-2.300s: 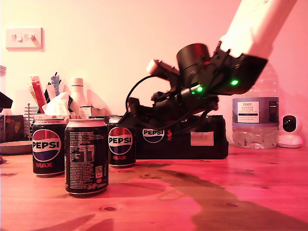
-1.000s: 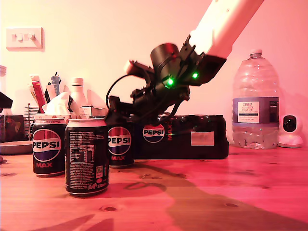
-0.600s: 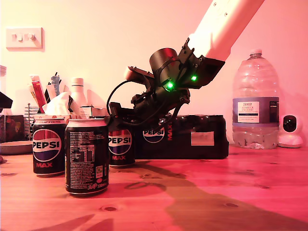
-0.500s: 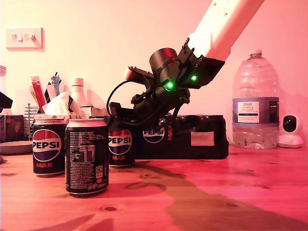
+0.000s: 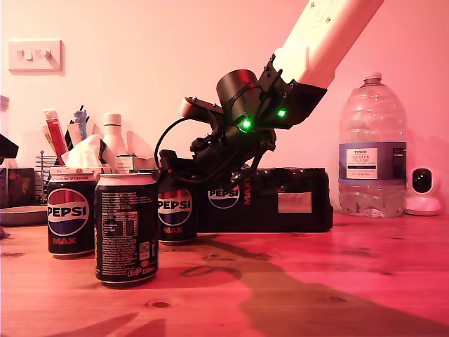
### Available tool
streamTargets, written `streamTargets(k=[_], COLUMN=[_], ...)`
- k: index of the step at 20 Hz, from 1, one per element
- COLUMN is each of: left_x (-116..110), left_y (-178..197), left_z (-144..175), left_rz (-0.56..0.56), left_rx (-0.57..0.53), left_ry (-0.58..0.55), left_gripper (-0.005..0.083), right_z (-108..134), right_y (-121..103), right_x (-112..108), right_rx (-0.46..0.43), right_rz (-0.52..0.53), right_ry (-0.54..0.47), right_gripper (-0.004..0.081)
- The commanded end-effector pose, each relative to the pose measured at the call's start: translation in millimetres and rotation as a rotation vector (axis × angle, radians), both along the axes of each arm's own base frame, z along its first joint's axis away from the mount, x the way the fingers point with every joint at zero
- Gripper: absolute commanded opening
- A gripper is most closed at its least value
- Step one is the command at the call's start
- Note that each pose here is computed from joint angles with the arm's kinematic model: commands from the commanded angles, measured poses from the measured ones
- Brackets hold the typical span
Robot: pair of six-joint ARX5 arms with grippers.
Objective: Stack up the Pepsi cans on top of each other
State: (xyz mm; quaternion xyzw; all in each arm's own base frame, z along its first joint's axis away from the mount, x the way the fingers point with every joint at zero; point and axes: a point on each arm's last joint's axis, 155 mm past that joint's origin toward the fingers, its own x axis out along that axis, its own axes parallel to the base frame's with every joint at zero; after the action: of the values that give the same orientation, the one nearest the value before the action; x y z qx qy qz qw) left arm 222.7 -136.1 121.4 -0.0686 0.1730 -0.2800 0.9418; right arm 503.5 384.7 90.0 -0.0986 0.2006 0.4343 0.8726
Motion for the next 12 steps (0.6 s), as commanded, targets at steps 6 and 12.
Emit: streamTargets(k=[6,12], left_x=[6.3,9.7], left_y=[9.9,15.9], left_z=[-4.7,-4.9], left_rz=[0.059,0.082], left_rx=[0.025,0.073], left_ry=[-0.006,-0.033], left_gripper=[0.0186,0.0186], right_z=[26.8,39.6], right_y=[-1.7,-7.1], right_x=[-10.4,-19.5], right_rx=[-0.008,-0.025], right_rz=[0.005,0.006], right_ry=[0.003,0.03], right_gripper=[0.0312,0.0312])
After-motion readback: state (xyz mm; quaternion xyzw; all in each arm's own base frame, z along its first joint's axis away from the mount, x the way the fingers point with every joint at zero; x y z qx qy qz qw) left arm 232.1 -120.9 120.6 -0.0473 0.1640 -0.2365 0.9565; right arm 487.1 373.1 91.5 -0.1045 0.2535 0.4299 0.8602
